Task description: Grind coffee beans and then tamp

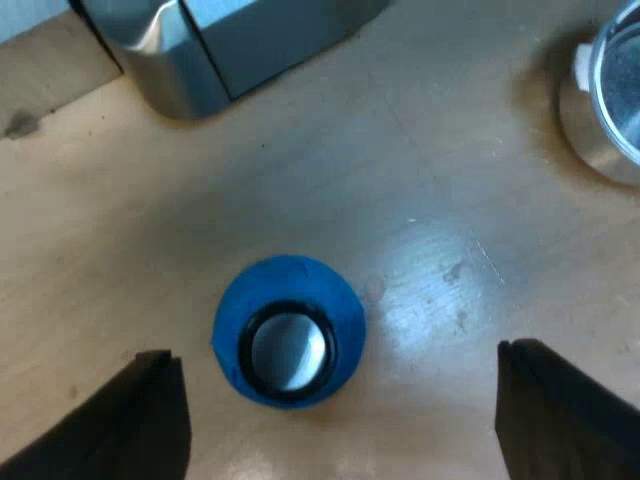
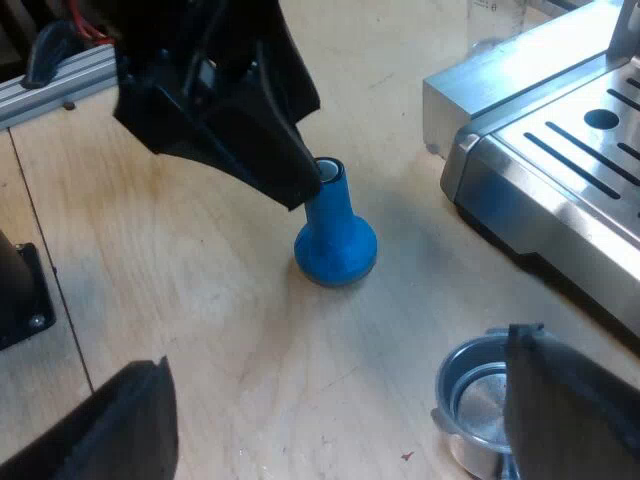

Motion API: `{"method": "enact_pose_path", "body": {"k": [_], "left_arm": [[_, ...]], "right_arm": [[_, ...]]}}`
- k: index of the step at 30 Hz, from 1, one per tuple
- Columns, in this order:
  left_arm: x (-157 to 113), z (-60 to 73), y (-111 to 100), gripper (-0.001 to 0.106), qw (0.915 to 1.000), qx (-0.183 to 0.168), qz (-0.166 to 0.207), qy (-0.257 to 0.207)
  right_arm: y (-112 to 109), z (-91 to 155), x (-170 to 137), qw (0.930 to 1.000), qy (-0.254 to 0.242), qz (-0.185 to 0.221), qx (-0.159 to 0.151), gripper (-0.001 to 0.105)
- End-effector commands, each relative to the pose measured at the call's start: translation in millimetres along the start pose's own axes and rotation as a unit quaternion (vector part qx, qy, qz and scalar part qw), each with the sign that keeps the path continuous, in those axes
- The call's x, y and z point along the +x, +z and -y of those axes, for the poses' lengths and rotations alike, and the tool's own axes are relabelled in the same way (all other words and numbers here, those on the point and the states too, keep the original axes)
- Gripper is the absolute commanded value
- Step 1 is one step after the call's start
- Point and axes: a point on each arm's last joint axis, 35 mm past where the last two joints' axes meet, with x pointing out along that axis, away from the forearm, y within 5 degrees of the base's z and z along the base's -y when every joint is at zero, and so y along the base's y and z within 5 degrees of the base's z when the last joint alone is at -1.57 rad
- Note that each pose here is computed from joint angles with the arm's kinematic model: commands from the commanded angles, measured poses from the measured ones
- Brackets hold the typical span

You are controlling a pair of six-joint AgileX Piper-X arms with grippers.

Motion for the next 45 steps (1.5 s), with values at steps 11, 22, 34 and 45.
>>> {"method": "enact_pose_path", "body": {"k": [11, 22, 34, 45], "left_arm": [[37, -2.0, 6, 0.066, 0.9975, -0.005, -0.068, 0.017], [62, -4.1, 7, 0.066, 0.9941, -0.009, -0.105, 0.024], [70, -4.5, 9, 0.066, 0.9939, -0.008, -0.108, 0.024], [69, -5.4, 5, 0.011, 0.9913, -0.009, -0.127, 0.03]], "right_arm": [[1, 0, -1, 1.0, 0.004, 0.004, -0.005, 0.069], [1, 0, -1, 1.0, 0.004, 0.004, -0.005, 0.069], [1, 0, -1, 1.0, 0.004, 0.004, -0.004, 0.069], [1, 0, -1, 1.0, 0.004, 0.004, -0.004, 0.069]]}}
